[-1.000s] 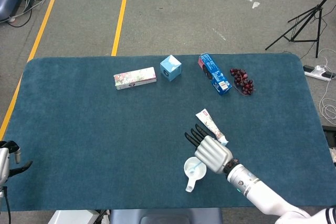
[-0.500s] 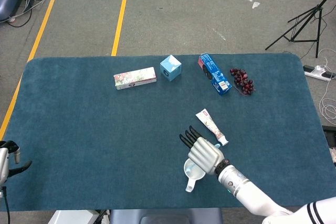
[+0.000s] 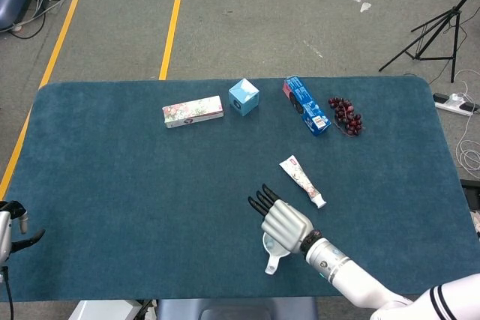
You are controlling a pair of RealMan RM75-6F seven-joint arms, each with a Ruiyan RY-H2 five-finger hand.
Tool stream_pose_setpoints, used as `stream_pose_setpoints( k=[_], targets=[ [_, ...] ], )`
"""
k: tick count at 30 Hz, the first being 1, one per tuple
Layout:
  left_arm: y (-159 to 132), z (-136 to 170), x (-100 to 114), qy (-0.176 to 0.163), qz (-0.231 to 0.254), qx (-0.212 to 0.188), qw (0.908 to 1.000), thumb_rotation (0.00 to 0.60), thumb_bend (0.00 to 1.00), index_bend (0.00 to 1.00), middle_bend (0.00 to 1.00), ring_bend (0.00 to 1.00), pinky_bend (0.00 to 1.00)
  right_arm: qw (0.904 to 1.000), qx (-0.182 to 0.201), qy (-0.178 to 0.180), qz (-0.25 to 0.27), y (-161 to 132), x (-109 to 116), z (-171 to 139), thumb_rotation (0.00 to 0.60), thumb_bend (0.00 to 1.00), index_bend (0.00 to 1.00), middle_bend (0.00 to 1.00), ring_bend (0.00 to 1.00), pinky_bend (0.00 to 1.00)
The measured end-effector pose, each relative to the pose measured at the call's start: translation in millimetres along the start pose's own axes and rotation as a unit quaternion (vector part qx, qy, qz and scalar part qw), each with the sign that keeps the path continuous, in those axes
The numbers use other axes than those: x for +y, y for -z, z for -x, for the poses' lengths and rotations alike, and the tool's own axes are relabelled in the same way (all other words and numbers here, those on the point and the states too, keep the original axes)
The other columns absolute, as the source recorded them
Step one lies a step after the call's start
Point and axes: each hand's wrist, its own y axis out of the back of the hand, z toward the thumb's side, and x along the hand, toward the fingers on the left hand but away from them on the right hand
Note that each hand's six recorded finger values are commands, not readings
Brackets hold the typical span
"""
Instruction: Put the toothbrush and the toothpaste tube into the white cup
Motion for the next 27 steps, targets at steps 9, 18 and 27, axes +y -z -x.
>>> stream_pose_setpoints(
  k=[9,18,27],
  targets=[
    [0.4,0.2,0.5,-0.001,0.001,0.000,1.0000,0.600,0.00,0.79,0.51,0.38,0.37,0.9999,0.003,0.012,0.008,-0.9,4.5,0.0,0.600,0.20,0.38,0.02,0.00,0.00],
    [0.4,-0.1,0.3,0.000,0.000,0.000,1.0000,0.600,0.00,0.79,0.51,0.38,0.37,0.9978,-0.028,0.047,0.037,20.6,17.6,-7.3,0.600,0.20,0.38,0.02,0.00,0.00],
    [0.4,-0.1,0.0,0.000,0.001,0.001,1.0000,0.600,0.00,0.79,0.51,0.38,0.37,0.9874,-0.110,0.067,0.092,71.0,9.0,-23.7,0.600,0.19,0.38,0.02,0.00,0.00]
  ],
)
